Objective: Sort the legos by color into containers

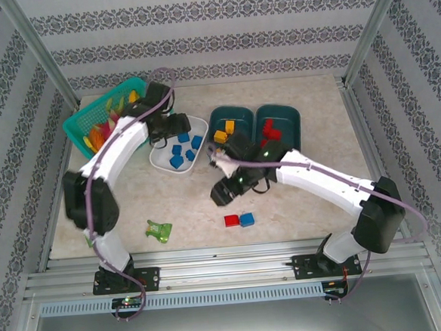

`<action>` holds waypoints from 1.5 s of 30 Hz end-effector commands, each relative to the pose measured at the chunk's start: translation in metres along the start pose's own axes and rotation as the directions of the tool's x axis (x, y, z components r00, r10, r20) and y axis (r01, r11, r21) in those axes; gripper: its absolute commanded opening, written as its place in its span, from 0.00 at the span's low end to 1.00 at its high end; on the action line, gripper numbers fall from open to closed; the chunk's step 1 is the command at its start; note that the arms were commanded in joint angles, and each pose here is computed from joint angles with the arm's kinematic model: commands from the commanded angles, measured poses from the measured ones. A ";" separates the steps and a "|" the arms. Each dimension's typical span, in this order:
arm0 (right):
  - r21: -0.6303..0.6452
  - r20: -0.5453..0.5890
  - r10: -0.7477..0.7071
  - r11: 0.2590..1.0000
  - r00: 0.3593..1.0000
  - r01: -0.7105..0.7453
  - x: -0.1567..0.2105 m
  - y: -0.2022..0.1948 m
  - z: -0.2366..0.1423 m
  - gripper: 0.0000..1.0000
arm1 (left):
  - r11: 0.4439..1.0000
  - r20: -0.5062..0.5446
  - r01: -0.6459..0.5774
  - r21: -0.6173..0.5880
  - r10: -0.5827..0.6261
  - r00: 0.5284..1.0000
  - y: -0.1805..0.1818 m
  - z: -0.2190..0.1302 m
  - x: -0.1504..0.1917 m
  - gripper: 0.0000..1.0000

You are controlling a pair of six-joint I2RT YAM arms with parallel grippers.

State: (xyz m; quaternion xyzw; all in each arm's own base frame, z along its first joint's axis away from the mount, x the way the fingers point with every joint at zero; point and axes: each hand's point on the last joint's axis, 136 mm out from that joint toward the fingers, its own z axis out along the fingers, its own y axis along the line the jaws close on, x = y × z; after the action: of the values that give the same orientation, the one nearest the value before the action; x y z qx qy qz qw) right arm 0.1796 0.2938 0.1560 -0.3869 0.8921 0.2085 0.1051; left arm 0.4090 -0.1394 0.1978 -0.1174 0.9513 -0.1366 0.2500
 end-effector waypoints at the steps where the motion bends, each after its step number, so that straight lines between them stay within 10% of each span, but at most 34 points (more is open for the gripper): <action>1: 0.082 -0.094 -0.323 0.940 0.942 0.331 0.023 -0.001 0.009 0.75 | 0.992 -0.019 0.093 0.086 -0.091 0.996 0.001 -0.017 0.036 0.79; 16: 0.016 -0.320 -0.615 0.757 0.720 0.654 0.048 -0.021 0.078 0.81 | 0.953 -0.075 0.212 0.217 -0.200 0.977 0.071 -0.127 0.191 0.86; 28: 0.016 -0.460 -0.568 0.763 0.682 0.646 0.064 -0.038 0.113 0.80 | 0.924 -0.055 0.303 0.235 -0.299 0.953 0.090 -0.134 0.213 0.85; 45: 0.032 -0.512 -0.499 0.802 0.699 0.596 0.064 -0.044 0.124 0.29 | 0.921 -0.040 0.295 0.254 -0.295 0.955 0.081 -0.131 0.201 0.83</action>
State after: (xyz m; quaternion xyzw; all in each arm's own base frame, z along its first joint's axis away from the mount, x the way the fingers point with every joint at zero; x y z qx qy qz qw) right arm 0.1713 0.2859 0.0131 -0.6642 0.7473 -0.0111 -0.0154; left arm 0.1534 -0.0935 0.1846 -0.2282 0.9026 -0.2872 0.2252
